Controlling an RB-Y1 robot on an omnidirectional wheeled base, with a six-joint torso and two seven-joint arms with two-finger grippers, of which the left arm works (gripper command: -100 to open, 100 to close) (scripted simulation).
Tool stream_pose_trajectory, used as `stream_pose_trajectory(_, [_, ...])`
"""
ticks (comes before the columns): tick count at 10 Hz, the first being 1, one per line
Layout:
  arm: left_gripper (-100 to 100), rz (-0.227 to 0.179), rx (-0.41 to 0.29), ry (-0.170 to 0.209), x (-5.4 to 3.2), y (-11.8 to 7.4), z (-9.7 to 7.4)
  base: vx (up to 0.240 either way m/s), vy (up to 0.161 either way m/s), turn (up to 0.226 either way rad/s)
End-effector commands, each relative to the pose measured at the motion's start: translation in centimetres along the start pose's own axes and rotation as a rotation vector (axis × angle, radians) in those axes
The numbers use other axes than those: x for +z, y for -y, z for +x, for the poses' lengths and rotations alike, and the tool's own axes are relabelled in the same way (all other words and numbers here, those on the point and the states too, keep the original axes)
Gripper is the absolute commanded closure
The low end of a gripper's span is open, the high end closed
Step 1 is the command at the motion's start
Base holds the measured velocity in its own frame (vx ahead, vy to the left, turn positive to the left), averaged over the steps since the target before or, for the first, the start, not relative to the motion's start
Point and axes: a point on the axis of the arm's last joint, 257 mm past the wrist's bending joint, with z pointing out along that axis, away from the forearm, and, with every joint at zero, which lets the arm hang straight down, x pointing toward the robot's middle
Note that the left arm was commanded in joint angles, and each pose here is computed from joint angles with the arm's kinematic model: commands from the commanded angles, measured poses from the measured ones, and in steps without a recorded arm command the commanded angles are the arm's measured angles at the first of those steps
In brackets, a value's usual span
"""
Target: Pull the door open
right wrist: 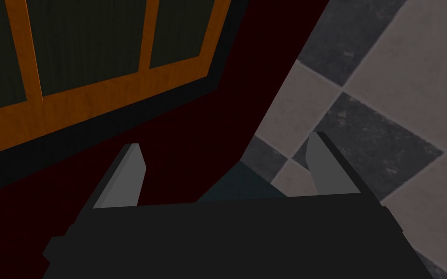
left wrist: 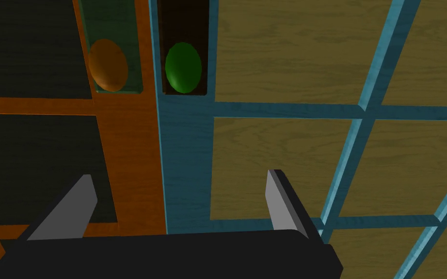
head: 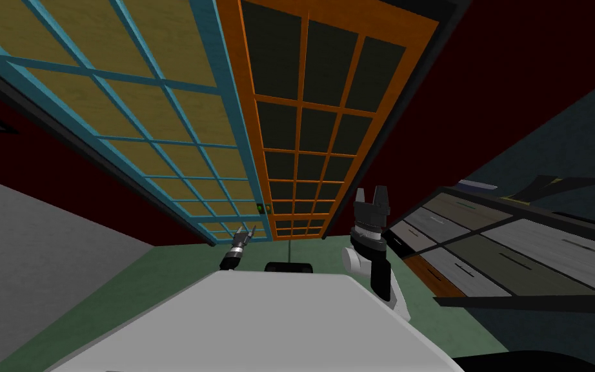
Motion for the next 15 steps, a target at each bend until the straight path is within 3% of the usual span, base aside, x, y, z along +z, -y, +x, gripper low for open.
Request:
stream_pose_trajectory(1, [-100,0.000,0.026,-0.016,-0.18,0.2,0.7,0.164,0.023,-0.073])
stream_pose_trajectory(2, [-100,0.000,0.014,-0.010,-0.15,0.1,0.5,0.076,0.014,-0.015])
stream_pose_trajectory(3, [-100,-0.026,0.027,-0.036,-1.27,-1.2,1.4,-0.080,0.014,0.039])
stream_pose_trajectory(5, [-100,-0.054,0.036,-0.060,-2.38,-2.6,2.2,-0.169,0.023,0.023])
stream_pose_trajectory(9, [-100,-0.150,0.064,-0.133,-6.16,-7.1,4.4,-0.181,0.015,0.012])
stream_pose_trajectory(11, [-100,-0.211,0.080,-0.176,-8.59,-9.8,5.6,-0.189,0.043,-0.008])
stream_pose_trajectory(13, [-100,-0.216,0.081,-0.179,-8.79,-10.0,5.6,-0.087,0.022,-0.003])
stream_pose_trajectory(15, [-100,-0.277,0.097,-0.218,-11.21,-12.4,6.5,-0.110,0.028,-0.024])
